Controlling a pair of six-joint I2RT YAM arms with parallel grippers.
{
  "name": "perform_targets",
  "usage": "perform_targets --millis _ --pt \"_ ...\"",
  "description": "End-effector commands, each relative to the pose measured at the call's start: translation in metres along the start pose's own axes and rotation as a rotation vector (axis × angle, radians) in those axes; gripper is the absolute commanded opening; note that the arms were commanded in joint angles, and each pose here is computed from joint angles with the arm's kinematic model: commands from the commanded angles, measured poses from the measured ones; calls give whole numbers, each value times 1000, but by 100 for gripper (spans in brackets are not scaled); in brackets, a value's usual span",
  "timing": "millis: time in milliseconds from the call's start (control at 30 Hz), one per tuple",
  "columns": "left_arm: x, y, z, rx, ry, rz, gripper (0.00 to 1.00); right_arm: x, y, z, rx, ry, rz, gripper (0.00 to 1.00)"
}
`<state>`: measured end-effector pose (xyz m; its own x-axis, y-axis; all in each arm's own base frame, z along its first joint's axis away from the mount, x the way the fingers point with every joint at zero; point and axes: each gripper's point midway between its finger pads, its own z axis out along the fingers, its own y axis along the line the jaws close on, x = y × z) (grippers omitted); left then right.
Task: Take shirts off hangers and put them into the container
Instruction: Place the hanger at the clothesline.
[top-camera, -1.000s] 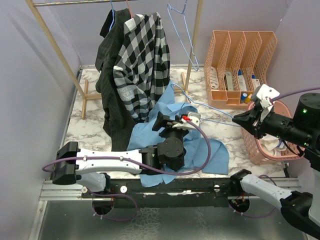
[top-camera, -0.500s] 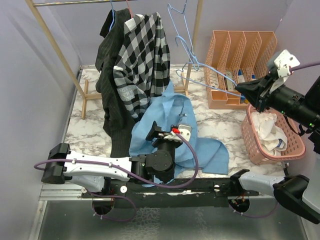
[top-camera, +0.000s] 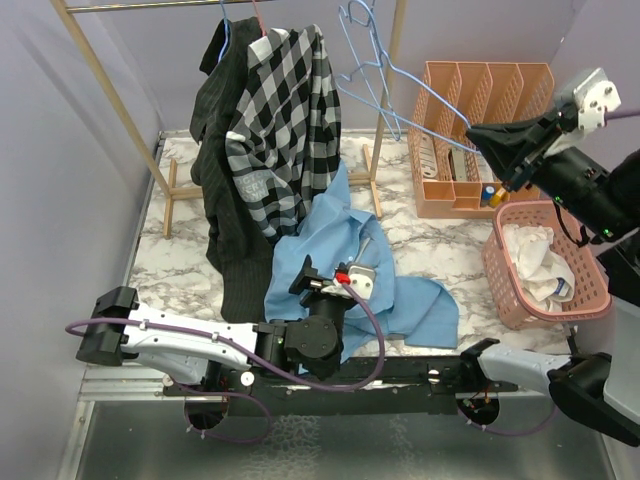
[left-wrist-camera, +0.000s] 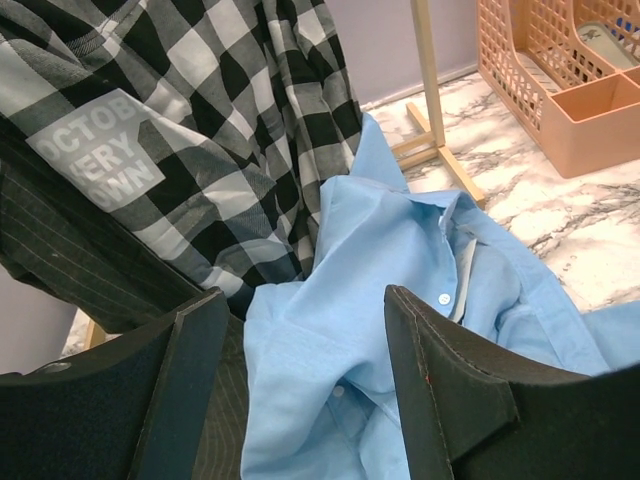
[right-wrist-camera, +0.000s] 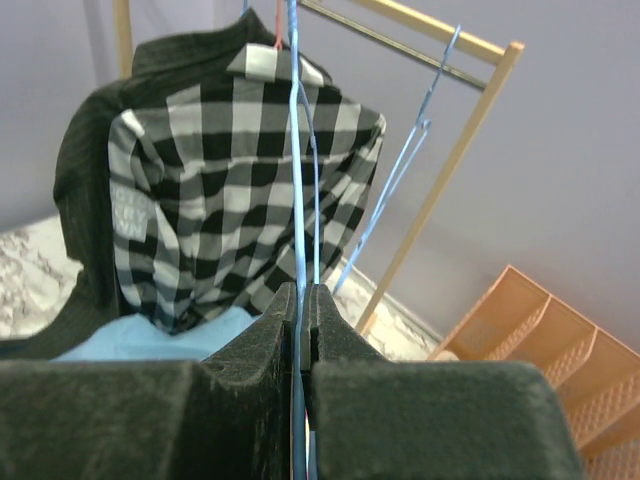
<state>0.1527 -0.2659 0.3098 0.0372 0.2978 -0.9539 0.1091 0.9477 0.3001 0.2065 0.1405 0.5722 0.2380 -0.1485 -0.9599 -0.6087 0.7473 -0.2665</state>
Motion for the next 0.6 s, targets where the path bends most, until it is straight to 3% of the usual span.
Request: perform_targets --millis 0,567 --pt "1 3 -8 -48 23 -57 66 -24 -20 38 72 -119 48 1" --pt "10 -24 -47 9 7 2 64 -10 -48 123 154 -183 133 1"
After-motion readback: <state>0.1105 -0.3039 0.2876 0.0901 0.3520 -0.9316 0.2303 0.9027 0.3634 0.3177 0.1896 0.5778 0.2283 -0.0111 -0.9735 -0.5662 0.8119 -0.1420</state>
